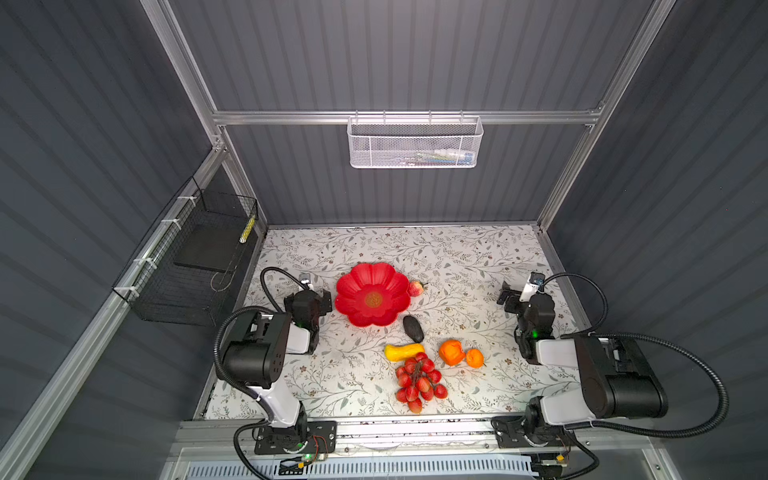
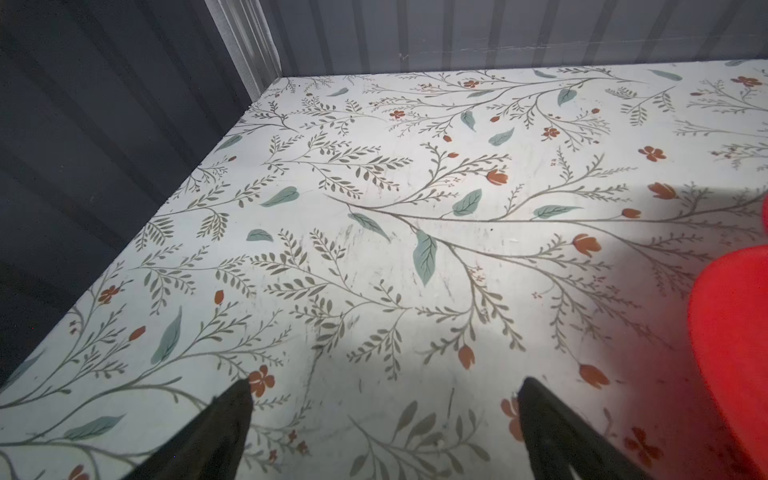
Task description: Place and organize the fake fruits in the fruit bowl
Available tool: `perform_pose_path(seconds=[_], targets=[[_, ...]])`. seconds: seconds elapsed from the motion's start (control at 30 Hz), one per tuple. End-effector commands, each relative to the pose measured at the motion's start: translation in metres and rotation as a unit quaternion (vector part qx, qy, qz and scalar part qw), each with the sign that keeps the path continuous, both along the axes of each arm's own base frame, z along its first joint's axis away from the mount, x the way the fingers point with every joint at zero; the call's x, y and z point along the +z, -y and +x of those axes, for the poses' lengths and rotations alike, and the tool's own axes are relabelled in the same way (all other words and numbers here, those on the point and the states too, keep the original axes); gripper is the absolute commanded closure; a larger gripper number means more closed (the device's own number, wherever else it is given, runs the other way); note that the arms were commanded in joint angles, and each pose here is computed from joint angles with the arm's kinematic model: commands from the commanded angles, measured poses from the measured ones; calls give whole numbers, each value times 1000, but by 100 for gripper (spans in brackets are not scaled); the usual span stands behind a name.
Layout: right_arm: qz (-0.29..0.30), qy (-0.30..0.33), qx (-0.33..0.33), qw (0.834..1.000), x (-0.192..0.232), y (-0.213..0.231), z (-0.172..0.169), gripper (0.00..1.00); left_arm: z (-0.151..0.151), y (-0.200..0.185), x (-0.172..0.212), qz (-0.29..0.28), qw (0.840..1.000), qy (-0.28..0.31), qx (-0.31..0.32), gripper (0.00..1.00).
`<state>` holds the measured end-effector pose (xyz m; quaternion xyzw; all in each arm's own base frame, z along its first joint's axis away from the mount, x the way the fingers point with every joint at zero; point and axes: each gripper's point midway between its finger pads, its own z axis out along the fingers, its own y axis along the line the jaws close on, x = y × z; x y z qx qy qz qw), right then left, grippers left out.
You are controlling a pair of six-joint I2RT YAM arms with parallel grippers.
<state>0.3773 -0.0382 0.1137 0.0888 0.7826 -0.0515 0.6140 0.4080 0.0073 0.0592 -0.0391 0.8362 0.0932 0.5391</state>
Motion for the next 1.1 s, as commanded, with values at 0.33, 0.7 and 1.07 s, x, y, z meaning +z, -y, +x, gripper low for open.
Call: perform_pose_path(seconds=[0.33,0.7,1.07], targets=[[1,9,-11,1000,8,4,4,1,5,-3,8,-4,1000,15,9,0],[1,10,-11,1000,8,4,3,1,5,-3,8,-4,1000,16,9,0],[102,-49,-94,989,70,8,4,1,11,4,116,-94,995,-10,35,0]])
